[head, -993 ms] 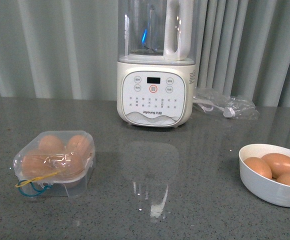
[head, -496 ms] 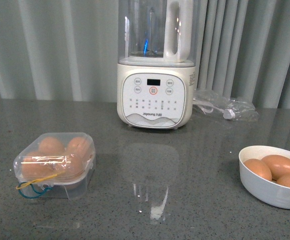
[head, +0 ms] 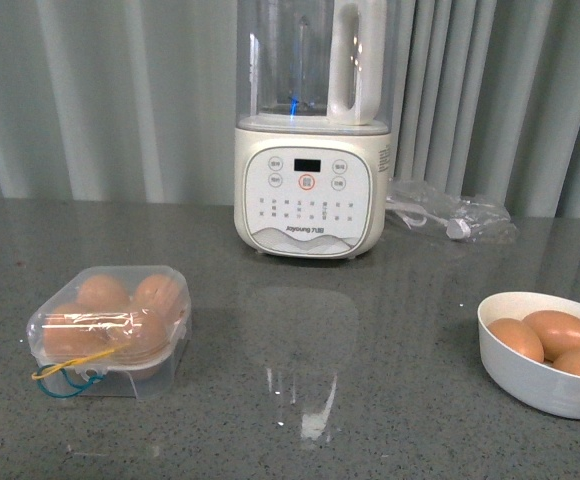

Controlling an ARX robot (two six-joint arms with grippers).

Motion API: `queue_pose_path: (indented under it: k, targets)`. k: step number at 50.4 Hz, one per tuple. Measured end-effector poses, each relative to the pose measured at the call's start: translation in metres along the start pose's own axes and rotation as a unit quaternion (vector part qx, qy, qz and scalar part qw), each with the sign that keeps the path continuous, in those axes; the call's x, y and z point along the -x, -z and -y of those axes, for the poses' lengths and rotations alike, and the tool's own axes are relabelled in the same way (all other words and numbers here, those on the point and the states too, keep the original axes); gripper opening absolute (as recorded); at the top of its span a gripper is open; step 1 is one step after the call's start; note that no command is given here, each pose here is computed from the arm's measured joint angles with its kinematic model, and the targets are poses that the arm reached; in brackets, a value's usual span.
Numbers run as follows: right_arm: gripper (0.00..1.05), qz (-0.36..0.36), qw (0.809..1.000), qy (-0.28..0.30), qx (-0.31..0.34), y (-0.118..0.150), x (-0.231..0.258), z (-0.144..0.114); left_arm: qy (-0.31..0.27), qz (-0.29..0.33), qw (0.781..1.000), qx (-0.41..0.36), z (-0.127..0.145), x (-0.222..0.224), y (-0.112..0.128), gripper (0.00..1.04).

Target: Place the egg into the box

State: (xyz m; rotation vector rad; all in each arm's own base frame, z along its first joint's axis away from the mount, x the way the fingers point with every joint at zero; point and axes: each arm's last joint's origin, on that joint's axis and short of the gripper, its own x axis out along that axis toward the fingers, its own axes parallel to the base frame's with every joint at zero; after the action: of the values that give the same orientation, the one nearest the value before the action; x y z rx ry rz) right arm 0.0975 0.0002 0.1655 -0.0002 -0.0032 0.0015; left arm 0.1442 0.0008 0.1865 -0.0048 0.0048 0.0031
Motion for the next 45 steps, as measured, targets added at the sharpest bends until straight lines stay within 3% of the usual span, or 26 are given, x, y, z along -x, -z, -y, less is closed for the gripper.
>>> queue_pose_path:
  k: [24, 45]
  targets:
    - [0.98, 0.0, 1.0, 0.0, 0.0, 0.0, 0.0, 0.0, 0.001, 0.003, 1.0, 0.0, 0.0, 0.018, 0.013, 0.04]
    - [0.98, 0.0, 1.0, 0.0, 0.0, 0.0, 0.0, 0.0, 0.0, 0.018, 1.0, 0.0, 0.0, 0.028, 0.01, 0.04]
